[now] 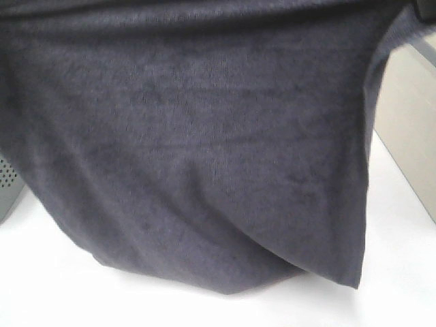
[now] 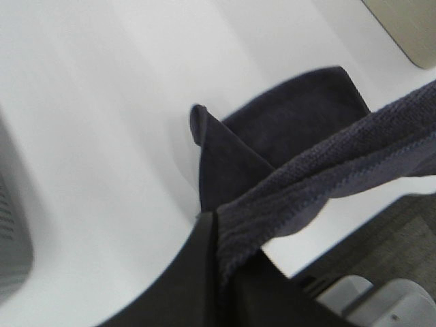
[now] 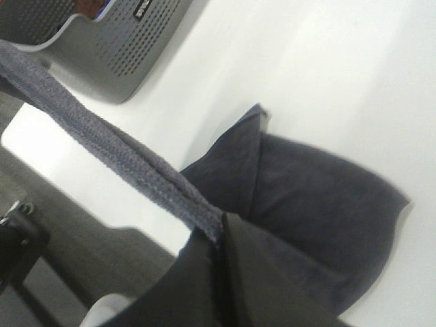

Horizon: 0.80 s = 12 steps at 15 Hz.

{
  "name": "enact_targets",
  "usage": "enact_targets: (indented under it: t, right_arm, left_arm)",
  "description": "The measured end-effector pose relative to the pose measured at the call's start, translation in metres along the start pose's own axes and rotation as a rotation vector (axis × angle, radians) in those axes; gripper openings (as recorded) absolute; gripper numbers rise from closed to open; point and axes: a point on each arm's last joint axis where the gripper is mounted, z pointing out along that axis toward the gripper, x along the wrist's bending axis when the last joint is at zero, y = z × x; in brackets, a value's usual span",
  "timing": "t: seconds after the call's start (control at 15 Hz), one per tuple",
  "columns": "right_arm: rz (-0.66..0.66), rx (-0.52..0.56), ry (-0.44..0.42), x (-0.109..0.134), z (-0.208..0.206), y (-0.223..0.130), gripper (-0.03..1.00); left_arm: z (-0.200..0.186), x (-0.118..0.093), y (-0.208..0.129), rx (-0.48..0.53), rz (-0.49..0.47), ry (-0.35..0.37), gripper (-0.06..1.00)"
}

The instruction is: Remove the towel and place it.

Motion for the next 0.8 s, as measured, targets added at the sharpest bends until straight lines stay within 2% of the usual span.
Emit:
enact_targets:
  t: [0.4, 0.53, 0.6, 0.73, 0.8]
  right_arm:
    - [-0.163, -0.102, -0.195, -0.025, 0.043, 0.112, 0.02]
    - [-0.203, -0.138, -0.261, -0.035, 0.061, 0.141, 0.02]
    - [-0.249, -0.212, -0.328, -0.047, 0.083, 0.172, 0.02]
    - [-0.285, -0.291, -0.374, -0.056, 0.098, 0.194, 0.02]
    - [-0.302, -0.349, -0.397, -0.062, 0.106, 0.209, 0.02]
  left_arm:
    - [0.025, 0.018, 0.116, -0.133, 0.132, 0.224, 0.00]
    - [0.040, 0.024, 0.149, -0.164, 0.151, 0.272, 0.00]
    - [0.051, 0.030, 0.179, -0.222, 0.177, 0.329, 0.00]
    - [0.064, 0.036, 0.201, -0.283, 0.195, 0.373, 0.00]
    - [0.067, 0.040, 0.215, -0.355, 0.209, 0.403, 0.00]
